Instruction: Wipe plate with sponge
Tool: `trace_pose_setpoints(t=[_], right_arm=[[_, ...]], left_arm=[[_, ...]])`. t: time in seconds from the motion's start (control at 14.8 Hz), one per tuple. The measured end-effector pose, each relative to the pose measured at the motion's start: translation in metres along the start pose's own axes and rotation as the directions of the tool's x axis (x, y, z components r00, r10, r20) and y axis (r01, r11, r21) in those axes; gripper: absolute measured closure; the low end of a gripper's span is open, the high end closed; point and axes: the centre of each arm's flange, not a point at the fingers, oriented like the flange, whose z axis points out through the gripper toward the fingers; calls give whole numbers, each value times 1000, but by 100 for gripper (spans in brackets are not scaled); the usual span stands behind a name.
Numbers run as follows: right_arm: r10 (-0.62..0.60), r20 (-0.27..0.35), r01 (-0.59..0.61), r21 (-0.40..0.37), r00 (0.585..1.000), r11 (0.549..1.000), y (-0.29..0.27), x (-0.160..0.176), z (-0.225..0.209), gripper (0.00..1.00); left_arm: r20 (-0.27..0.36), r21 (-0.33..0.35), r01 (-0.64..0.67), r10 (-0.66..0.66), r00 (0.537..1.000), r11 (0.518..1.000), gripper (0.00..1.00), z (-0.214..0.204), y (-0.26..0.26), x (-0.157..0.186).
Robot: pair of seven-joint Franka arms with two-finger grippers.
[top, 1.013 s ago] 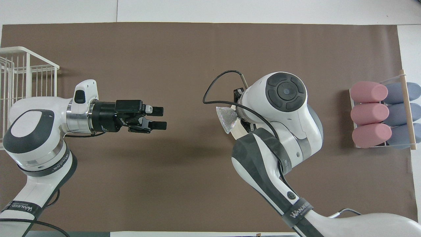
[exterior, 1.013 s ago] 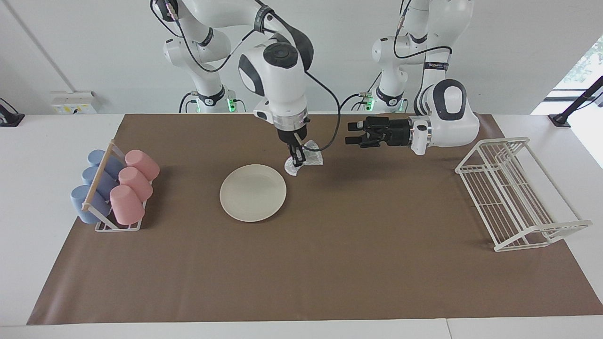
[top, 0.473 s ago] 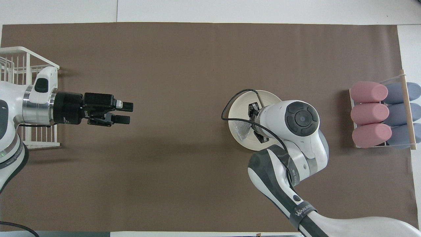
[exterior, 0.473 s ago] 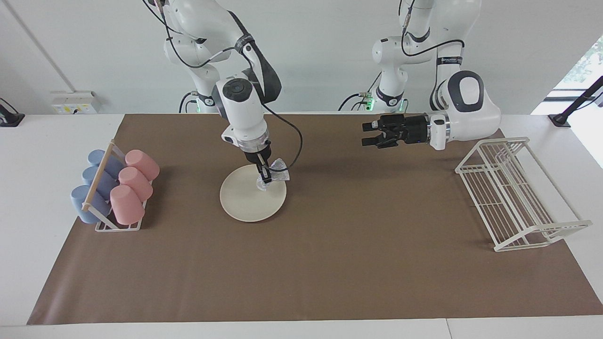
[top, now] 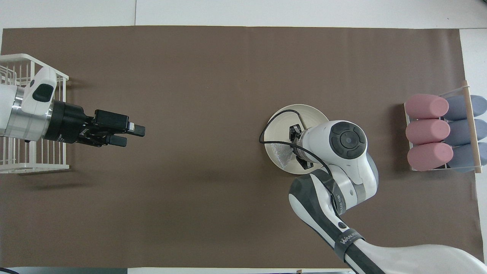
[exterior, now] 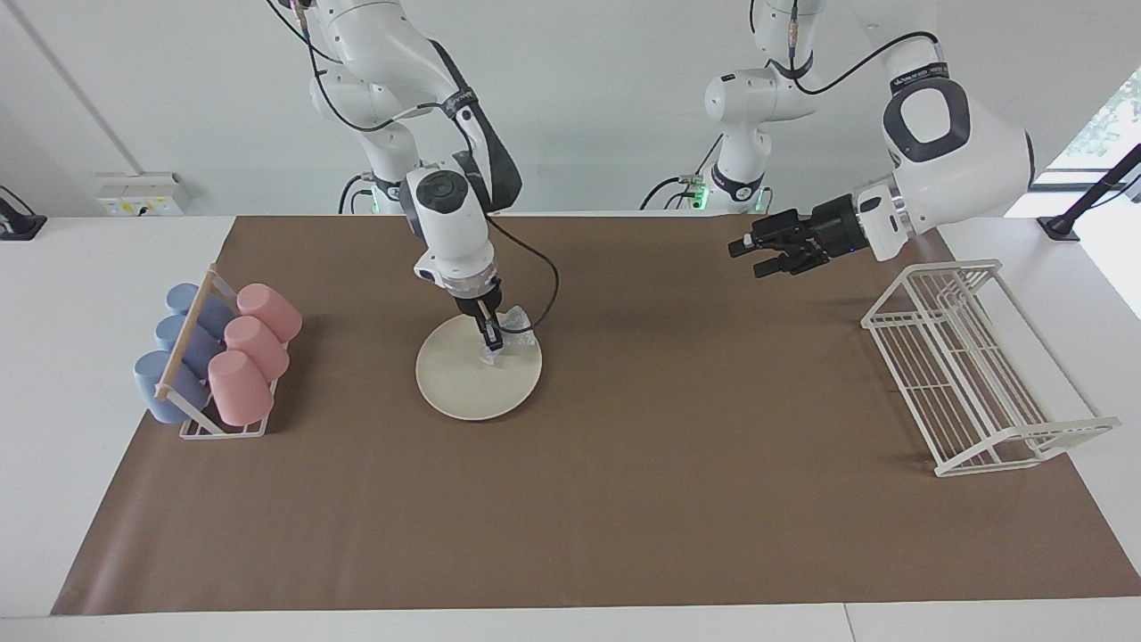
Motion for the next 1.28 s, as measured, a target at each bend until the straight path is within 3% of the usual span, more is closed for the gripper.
trace_pose_setpoints(t=[0.2, 0.41, 0.88, 1.15, 1.28], right_arm=[[-17, 1, 17, -12, 1000, 1000, 1, 13, 6, 89], [-32, 8, 32, -9, 999, 999, 0, 19, 17, 89], [-163, 5, 163, 19, 987, 986, -2, 98, 15, 89], [-169, 9, 169, 20, 986, 986, -2, 91, 17, 89], [-112, 18, 111, 28, 994, 993, -5, 68, 18, 89]], left_arm=[[16, 154, -32, 30, 999, 988, 0, 14, 3, -2], [-23, 292, -23, 32, 999, 956, 0, 33, 20, 0], [-64, 361, 8, 16, 998, 932, 0, 30, 12, 3], [-102, 391, 42, -2, 995, 919, 0, 25, 3, 7], [-120, 403, 47, 2, 993, 914, 0, 23, 2, 9]])
